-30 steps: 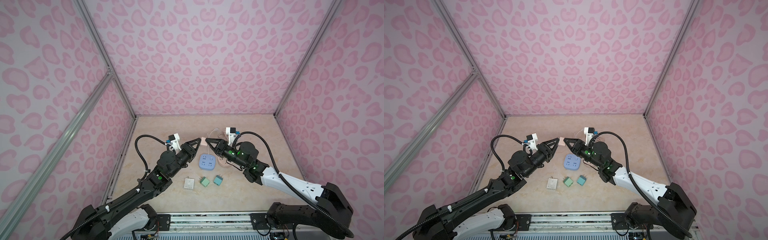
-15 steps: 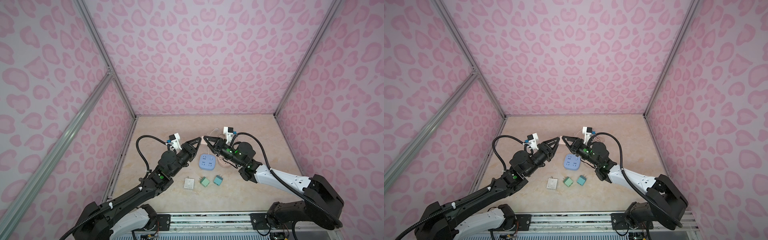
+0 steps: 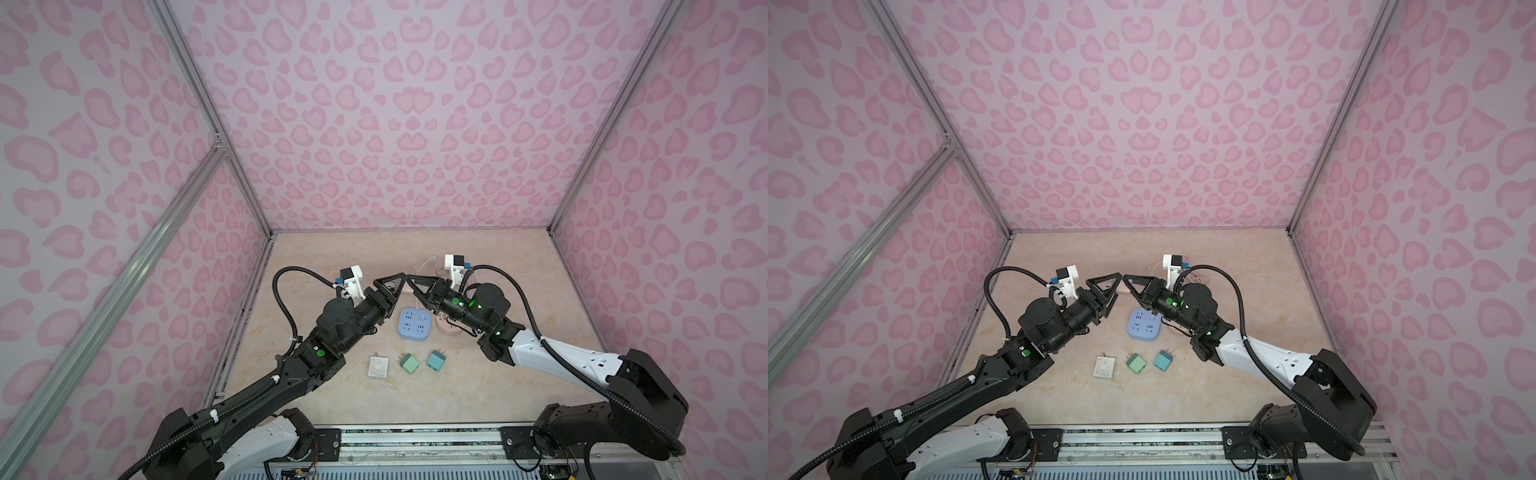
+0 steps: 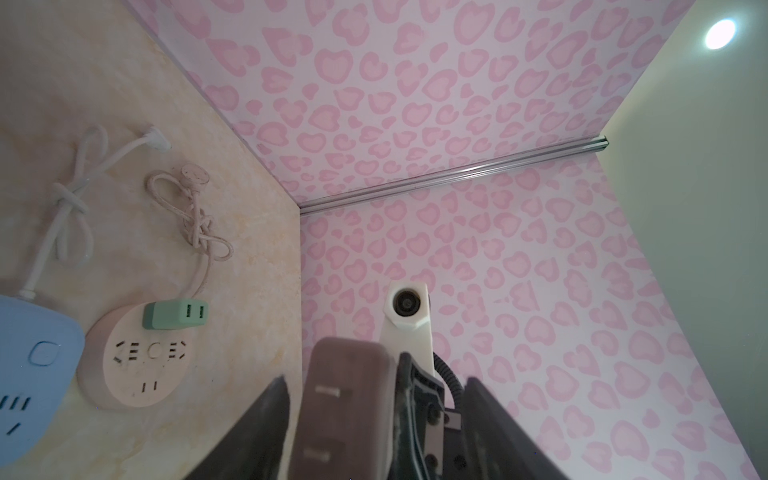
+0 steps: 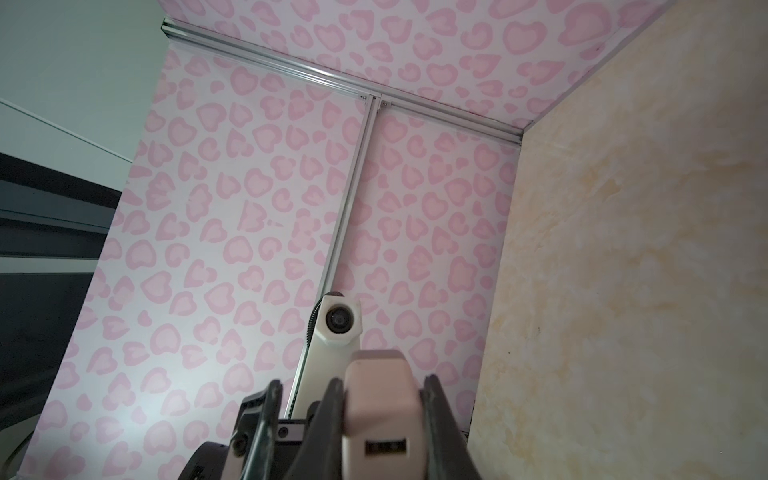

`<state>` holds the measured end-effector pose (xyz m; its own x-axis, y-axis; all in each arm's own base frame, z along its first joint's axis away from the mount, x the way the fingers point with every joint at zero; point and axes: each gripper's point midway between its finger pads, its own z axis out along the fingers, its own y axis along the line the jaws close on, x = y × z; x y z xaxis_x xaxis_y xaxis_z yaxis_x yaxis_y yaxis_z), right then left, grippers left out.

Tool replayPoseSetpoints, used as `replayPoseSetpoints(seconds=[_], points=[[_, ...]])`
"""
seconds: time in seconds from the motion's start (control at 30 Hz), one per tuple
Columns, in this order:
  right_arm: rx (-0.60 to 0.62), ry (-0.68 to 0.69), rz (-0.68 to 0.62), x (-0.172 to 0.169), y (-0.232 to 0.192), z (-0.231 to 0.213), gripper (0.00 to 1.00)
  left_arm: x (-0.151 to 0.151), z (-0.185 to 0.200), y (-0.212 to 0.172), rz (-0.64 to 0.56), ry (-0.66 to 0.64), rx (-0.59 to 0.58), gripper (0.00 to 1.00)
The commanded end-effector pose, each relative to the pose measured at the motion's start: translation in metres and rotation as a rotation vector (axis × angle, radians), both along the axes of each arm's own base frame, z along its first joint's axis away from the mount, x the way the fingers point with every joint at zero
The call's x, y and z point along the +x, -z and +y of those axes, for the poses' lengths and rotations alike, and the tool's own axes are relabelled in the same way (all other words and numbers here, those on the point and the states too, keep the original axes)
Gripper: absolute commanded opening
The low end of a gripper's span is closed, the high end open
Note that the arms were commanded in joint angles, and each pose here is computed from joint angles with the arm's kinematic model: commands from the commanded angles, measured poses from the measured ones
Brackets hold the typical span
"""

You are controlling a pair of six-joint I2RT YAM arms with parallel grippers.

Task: Insert the plug
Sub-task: 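Carry the pink adapter over the pink round strip while the left gripper withdraws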

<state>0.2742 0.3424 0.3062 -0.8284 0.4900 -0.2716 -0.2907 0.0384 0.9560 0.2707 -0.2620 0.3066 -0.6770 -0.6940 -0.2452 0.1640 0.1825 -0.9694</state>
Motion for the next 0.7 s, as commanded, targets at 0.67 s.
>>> replayPoseSetpoints(seconds=[0.67], points=[[-1.201,0.135,0.060,0.000,0.081,-0.151,0.00,-0.051,0.116,0.084,0.110,-0.090,0.914,0.67]])
